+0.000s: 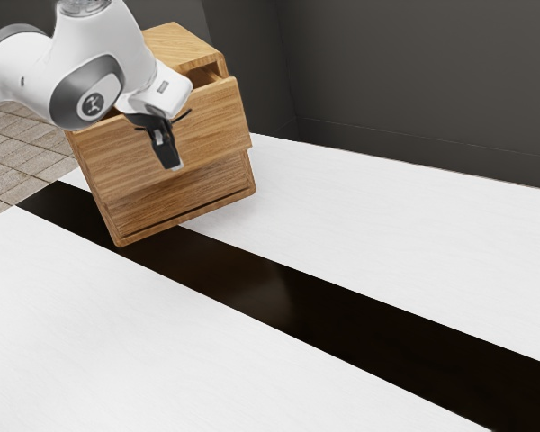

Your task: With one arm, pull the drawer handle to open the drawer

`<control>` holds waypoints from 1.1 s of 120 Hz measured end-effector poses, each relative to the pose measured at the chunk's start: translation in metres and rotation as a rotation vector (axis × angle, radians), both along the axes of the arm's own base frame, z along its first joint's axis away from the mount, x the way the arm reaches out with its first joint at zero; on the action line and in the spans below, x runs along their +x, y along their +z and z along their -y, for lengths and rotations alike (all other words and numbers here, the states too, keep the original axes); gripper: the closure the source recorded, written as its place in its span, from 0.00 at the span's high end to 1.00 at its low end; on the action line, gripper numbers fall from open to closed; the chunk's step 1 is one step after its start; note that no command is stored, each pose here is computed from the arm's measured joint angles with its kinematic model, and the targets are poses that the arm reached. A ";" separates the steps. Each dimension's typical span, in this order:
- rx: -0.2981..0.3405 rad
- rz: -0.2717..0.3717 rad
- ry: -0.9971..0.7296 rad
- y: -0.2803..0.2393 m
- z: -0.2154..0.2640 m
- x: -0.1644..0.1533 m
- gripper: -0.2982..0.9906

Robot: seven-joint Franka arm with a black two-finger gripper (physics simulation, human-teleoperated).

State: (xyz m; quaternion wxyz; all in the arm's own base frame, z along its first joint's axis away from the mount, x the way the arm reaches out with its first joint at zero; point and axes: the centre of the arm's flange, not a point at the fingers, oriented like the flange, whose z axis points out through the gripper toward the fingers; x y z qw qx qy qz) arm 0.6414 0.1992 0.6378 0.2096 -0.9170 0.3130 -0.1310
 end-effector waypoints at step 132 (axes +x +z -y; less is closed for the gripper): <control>-0.019 -0.041 0.026 0.008 0.058 -0.025 0.76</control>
